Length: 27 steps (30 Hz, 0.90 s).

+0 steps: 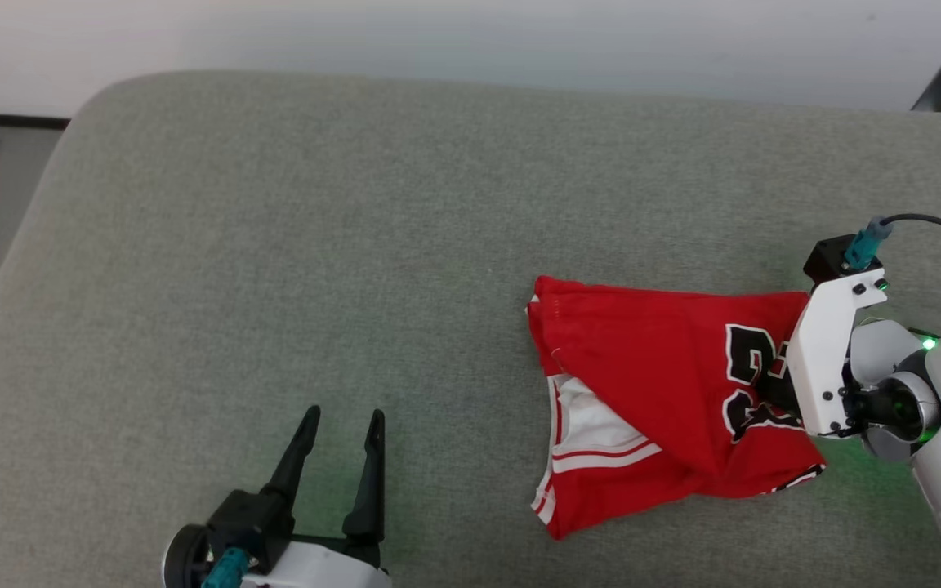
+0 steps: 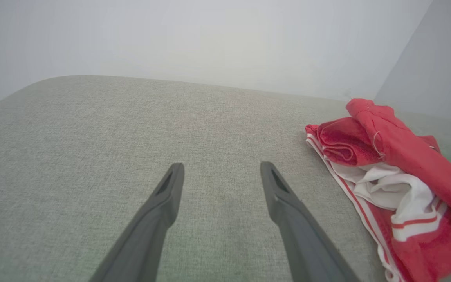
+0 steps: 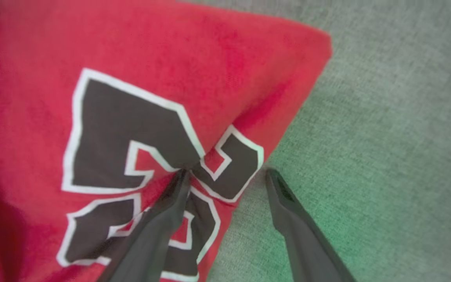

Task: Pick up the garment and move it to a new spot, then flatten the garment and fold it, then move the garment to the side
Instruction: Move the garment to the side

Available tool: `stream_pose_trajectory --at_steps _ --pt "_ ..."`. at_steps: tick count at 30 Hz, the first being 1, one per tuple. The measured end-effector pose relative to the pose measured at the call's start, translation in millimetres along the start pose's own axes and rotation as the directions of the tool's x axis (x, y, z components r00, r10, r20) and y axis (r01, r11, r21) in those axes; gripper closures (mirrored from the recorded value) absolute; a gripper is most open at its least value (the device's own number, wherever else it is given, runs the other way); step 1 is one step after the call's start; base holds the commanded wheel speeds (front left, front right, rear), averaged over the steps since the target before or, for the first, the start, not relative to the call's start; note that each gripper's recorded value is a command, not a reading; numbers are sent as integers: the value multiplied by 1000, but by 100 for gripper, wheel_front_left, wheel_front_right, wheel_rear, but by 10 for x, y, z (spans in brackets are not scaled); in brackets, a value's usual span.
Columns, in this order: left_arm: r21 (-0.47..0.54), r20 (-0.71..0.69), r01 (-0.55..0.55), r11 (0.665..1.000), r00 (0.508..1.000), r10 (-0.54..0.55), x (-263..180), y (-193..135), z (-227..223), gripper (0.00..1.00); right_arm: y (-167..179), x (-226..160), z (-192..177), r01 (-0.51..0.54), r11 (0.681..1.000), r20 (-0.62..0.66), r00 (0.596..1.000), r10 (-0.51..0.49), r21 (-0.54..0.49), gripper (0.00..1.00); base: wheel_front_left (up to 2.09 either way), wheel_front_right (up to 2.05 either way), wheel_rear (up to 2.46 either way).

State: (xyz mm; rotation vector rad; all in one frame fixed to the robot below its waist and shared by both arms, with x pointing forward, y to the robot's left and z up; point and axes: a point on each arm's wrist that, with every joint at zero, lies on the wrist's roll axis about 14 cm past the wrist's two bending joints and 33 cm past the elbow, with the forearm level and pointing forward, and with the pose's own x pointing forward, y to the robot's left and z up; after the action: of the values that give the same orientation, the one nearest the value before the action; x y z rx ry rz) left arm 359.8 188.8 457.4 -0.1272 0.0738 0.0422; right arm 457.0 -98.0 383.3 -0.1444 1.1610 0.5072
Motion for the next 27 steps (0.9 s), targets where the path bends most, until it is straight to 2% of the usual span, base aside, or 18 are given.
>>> stream_pose_trajectory --at_steps 1,2,8,14,21,27 --pt "1 -5 -5 1000 1000 5 2 14 -14 0 3 29 5 -3 1000 -1 1000 3 -1 55 0 0 0" --pt "0 -8 -8 1000 1000 8 7 24 -24 0 4 53 6 -6 1000 -3 1000 6 -2 100 0 0 0" --pt "-6 -4 9 1000 1000 -9 70 -30 -15 0 53 66 87 -41 999 72 997 39 26 100 0 0 0" --pt "-15 23 79 997 997 -79 190 -250 56 0 17 -180 190 -80 995 232 971 62 66 100 0 0 0" --pt "-9 39 184 983 982 -184 379 -585 79 0 -718 -784 155 48 988 358 929 -98 144 100 0 0 0" --pt "5 53 264 965 963 -264 568 -836 85 0 -1411 -1304 -51 200 949 379 881 -283 243 100 0 0 0"
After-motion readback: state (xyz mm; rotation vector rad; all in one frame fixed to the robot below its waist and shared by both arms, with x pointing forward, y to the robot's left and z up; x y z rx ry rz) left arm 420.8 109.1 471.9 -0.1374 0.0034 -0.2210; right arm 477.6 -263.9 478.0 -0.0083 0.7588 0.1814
